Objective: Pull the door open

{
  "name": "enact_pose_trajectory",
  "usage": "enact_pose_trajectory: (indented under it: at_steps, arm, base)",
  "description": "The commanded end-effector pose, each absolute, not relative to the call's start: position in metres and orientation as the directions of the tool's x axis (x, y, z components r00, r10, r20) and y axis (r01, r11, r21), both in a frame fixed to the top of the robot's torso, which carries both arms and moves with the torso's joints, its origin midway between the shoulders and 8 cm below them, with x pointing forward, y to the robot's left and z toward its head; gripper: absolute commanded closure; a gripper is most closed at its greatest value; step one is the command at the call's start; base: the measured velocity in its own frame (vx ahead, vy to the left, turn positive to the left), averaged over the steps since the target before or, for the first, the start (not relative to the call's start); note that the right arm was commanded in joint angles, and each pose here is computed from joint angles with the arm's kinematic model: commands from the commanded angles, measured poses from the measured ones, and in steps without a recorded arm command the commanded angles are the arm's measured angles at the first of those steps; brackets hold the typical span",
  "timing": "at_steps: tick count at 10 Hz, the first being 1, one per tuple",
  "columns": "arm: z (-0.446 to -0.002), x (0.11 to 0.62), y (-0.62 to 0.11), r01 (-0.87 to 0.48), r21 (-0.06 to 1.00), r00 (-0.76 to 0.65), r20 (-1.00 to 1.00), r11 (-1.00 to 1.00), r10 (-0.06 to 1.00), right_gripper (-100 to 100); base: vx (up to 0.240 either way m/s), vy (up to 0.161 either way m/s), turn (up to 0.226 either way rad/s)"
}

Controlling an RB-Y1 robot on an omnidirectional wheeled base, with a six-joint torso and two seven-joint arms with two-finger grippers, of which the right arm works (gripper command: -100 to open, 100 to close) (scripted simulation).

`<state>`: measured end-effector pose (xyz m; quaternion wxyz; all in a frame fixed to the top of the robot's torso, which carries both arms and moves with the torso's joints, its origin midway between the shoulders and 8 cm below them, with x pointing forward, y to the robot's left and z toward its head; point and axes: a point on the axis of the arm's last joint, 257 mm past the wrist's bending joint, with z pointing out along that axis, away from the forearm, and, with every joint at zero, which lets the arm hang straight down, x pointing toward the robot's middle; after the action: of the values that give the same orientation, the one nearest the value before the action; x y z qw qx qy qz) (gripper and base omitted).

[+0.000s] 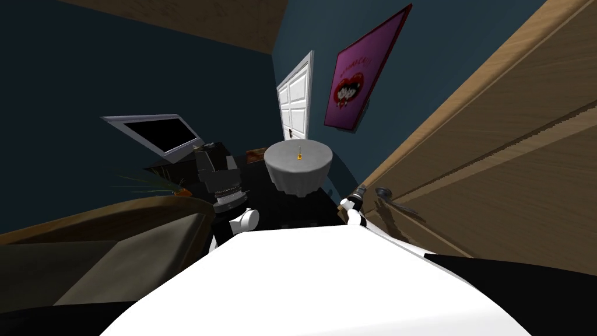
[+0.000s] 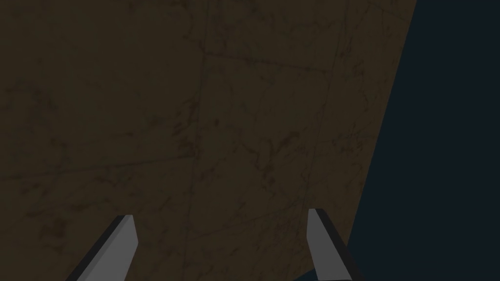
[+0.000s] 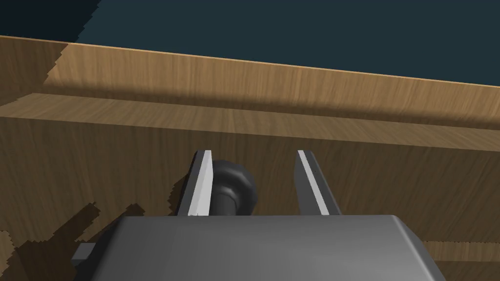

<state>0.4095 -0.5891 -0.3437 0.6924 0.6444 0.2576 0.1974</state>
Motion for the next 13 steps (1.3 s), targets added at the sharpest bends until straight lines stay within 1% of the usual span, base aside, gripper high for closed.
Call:
enact_pose_trajectory:
  at_steps: [1, 3, 4, 5, 6, 7, 9, 11, 12, 13]
  arm:
    - [-0.346, 0.406, -0.592, 0.065, 0.994, 0.795, -0.103, 0.085, 0.597, -100]
    - [-0.351, 0.399, -0.597, 0.075, 0.995, 0.806, -0.102, 0.07, 0.583, -100]
    - [-0.352, 0.397, -0.599, 0.078, 0.995, 0.809, -0.102, 0.066, 0.579, -100]
    - [-0.354, 0.395, -0.601, 0.082, 0.995, 0.813, -0.102, 0.061, 0.574, -100]
    - [-0.354, 0.397, -0.599, 0.079, 0.995, 0.81, -0.102, 0.065, 0.577, -100]
    - [-0.356, 0.383, -0.613, 0.08, 0.995, 0.817, -0.101, 0.063, 0.567, -100]
    - [-0.356, 0.372, -0.625, 0.079, 0.995, 0.823, -0.1, 0.062, 0.559, -100]
    - [-0.356, 0.372, -0.625, 0.079, 0.995, 0.823, -0.1, 0.062, 0.559, -100]
    - [-0.357, 0.358, -0.639, 0.078, 0.995, 0.829, -0.099, 0.062, 0.55, -100]
    - [-0.364, 0.356, -0.636, 0.09, 0.995, 0.828, -0.102, 0.049, 0.552, -100]
  base:
    - [-0.085, 0.166, -0.076]
    - [-0.17, 0.132, -0.183]
    - [-0.206, 0.067, -0.187]
    - [-0.205, 0.006, -0.164]
    - [-0.095, -0.004, -0.032]
    - [0.051, 0.025, 0.183]
    - [0.133, 0.002, 0.129]
    - [0.072, -0.009, 0.008]
    - [0.062, -0.015, 0.13]
    - [0.062, -0.034, 0.071]
